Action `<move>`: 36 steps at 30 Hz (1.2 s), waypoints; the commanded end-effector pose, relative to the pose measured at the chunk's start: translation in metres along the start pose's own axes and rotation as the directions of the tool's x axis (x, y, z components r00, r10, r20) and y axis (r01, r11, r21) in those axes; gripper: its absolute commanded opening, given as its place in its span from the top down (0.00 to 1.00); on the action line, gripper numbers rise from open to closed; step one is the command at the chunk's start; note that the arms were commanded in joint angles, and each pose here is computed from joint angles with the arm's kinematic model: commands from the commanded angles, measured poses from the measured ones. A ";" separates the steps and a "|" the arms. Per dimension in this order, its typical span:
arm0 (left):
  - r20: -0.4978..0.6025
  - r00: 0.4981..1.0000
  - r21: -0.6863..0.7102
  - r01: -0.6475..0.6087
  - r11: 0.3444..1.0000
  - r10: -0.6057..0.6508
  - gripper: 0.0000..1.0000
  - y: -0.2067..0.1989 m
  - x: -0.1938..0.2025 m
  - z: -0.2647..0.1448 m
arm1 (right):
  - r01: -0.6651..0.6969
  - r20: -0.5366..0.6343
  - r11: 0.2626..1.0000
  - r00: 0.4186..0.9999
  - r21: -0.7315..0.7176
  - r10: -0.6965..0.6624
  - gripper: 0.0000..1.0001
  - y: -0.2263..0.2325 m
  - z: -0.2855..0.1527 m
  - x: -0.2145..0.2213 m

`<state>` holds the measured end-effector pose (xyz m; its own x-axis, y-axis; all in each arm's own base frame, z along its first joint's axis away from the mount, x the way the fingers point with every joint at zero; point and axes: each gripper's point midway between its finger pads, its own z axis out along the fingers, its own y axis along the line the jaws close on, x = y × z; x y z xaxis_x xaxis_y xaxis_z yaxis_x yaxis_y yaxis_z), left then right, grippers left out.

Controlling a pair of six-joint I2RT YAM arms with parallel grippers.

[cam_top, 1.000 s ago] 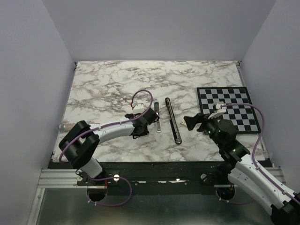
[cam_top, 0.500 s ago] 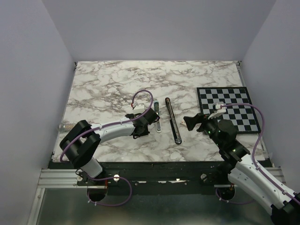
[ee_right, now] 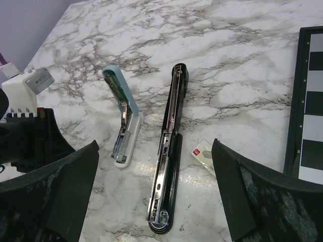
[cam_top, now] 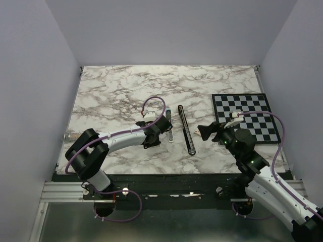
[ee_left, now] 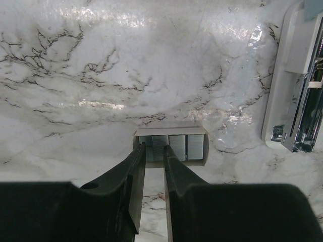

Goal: Load the staples into the stapler

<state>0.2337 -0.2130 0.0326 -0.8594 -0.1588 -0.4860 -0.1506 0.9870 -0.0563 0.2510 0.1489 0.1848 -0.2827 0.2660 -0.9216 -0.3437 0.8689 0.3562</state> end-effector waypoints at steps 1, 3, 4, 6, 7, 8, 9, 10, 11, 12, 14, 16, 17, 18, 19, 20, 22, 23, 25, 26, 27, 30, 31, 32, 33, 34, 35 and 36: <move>0.015 1.000 -0.028 -0.008 1.000 0.008 0.72 0.002 -0.004 -0.004 | 0.012 0.007 1.000 1.000 0.006 -0.012 0.00 -0.002 0.000 0.002; 0.009 1.000 -0.035 -0.013 0.999 0.014 0.72 0.002 -0.002 -0.002 | 0.014 0.007 1.000 1.000 0.006 -0.014 0.00 -0.002 0.000 0.002; 0.009 1.000 -0.035 -0.013 0.999 0.014 0.72 0.002 -0.002 -0.002 | 0.014 0.006 1.000 1.000 0.005 -0.014 0.00 -0.002 0.000 0.002; 0.008 1.000 -0.038 -0.013 0.999 0.013 0.72 0.002 -0.001 -0.001 | 0.014 0.008 1.000 1.000 0.006 -0.014 0.00 -0.002 -0.001 0.002; 0.009 1.000 -0.033 -0.011 0.999 0.011 0.72 0.001 -0.001 -0.002 | 0.014 0.007 1.000 1.000 0.006 -0.014 0.00 -0.002 0.000 0.002; 0.013 1.000 -0.029 -0.011 1.000 0.011 0.72 0.001 -0.002 -0.003 | 0.014 0.006 1.000 1.000 0.005 -0.014 0.00 -0.002 0.000 0.002; 0.015 1.000 -0.024 -0.007 1.000 0.007 0.72 0.000 -0.003 -0.004 | 0.014 0.008 1.000 1.000 0.004 -0.014 0.00 -0.002 -0.001 0.002; 0.019 1.000 -0.020 -0.004 1.000 0.005 0.72 -0.001 -0.004 -0.005 | 0.014 0.009 1.000 1.000 0.002 -0.014 0.00 -0.001 -0.001 0.002; 0.024 1.000 -0.018 -0.002 1.000 0.003 0.72 -0.002 -0.006 -0.006 | 0.016 0.007 1.000 1.000 0.001 -0.016 0.00 -0.001 -0.001 0.002; 0.027 1.000 -0.018 -0.003 1.000 0.003 0.72 -0.002 -0.006 -0.007 | 0.014 0.008 1.000 1.000 0.001 -0.014 0.00 -0.001 -0.001 0.002; 0.033 0.999 -0.015 0.000 1.000 0.001 0.72 -0.003 -0.009 -0.009 | 0.016 0.009 1.000 1.000 0.002 -0.016 0.00 -0.001 -0.001 0.002; 0.032 0.999 -0.014 0.000 1.000 0.001 0.72 -0.003 -0.008 -0.008 | 0.017 0.009 1.000 1.000 0.000 -0.017 0.00 -0.001 -0.001 0.001; 0.036 0.999 -0.002 0.004 1.000 -0.004 0.71 -0.006 -0.009 -0.009 | 0.017 0.009 1.000 1.000 0.000 -0.017 0.00 -0.001 -0.001 0.001; 0.034 0.999 0.001 0.005 1.000 -0.005 0.70 -0.007 -0.009 -0.008 | 0.017 0.009 1.000 1.000 0.000 -0.017 0.00 -0.001 -0.001 0.001; 0.034 0.999 0.010 0.007 1.000 -0.007 0.70 -0.009 -0.009 -0.009 | 0.017 0.009 1.000 1.000 0.000 -0.017 0.00 -0.001 -0.001 0.001; 0.037 0.999 0.016 0.012 1.000 -0.013 0.69 -0.011 -0.010 -0.008 | 0.017 0.009 1.000 1.000 -0.001 -0.017 0.00 0.000 -0.001 0.002; 0.041 0.999 0.017 0.014 1.000 -0.014 0.68 -0.011 -0.011 -0.008 | 0.017 0.010 1.000 1.000 -0.002 -0.017 0.00 0.000 -0.001 0.001; 0.041 0.999 0.011 0.012 1.000 -0.012 0.68 -0.011 -0.011 -0.007 | 0.019 0.010 1.000 1.000 -0.003 -0.019 0.00 0.000 -0.001 0.001; 0.042 0.999 0.002 0.009 1.000 -0.009 0.68 -0.009 -0.010 -0.006 | 0.018 0.013 1.000 1.000 -0.004 -0.018 0.00 0.000 -0.001 0.001; 0.038 0.999 -0.004 0.005 1.000 -0.004 0.68 -0.008 -0.009 -0.004 | 0.018 0.011 1.000 1.000 -0.004 -0.018 0.00 0.000 -0.001 0.001; 0.036 0.999 -0.008 0.003 1.000 -0.003 0.68 -0.007 -0.008 -0.004 | 0.018 0.012 1.000 1.000 -0.002 -0.018 0.00 0.000 -0.001 0.001; 0.029 1.000 -0.012 0.000 1.000 0.001 0.68 -0.007 -0.006 -0.002 | 0.020 0.012 1.000 1.000 -0.006 -0.020 0.00 0.000 -0.001 0.001; 0.027 1.000 -0.015 -0.002 1.000 0.003 0.68 -0.005 -0.005 -0.001 | 0.020 0.012 1.000 1.000 -0.006 -0.020 0.00 0.000 -0.001 0.001; 0.024 1.000 -0.019 -0.004 1.000 0.004 0.68 -0.005 -0.004 0.000 | 0.020 0.011 1.000 1.000 -0.007 -0.020 0.00 0.001 -0.001 0.001; 0.024 1.000 -0.017 -0.003 1.000 0.004 0.69 -0.005 -0.004 0.000 | 0.020 0.011 1.000 1.000 -0.007 -0.020 0.00 0.000 -0.002 0.001; 0.022 1.000 -0.020 -0.007 1.000 0.007 0.69 -0.004 -0.003 0.000 | 0.020 0.010 1.000 1.000 -0.007 -0.020 0.00 0.000 -0.001 0.001; 0.022 1.000 -0.018 -0.007 1.000 0.008 0.69 -0.005 -0.003 0.000 | 0.020 0.010 1.000 1.000 -0.007 -0.020 0.00 0.000 -0.001 0.001; 0.019 1.000 -0.024 -0.009 1.000 0.009 0.69 -0.004 -0.002 0.001 | 0.020 0.011 1.000 1.000 -0.007 -0.020 0.00 0.001 -0.001 0.001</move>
<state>0.2322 -0.2128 0.0323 -0.8595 -0.1447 -0.4903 -0.1463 0.9886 -0.0354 0.2503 0.1490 0.1867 -0.2758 0.2642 -0.9242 -0.3494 0.8682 0.3524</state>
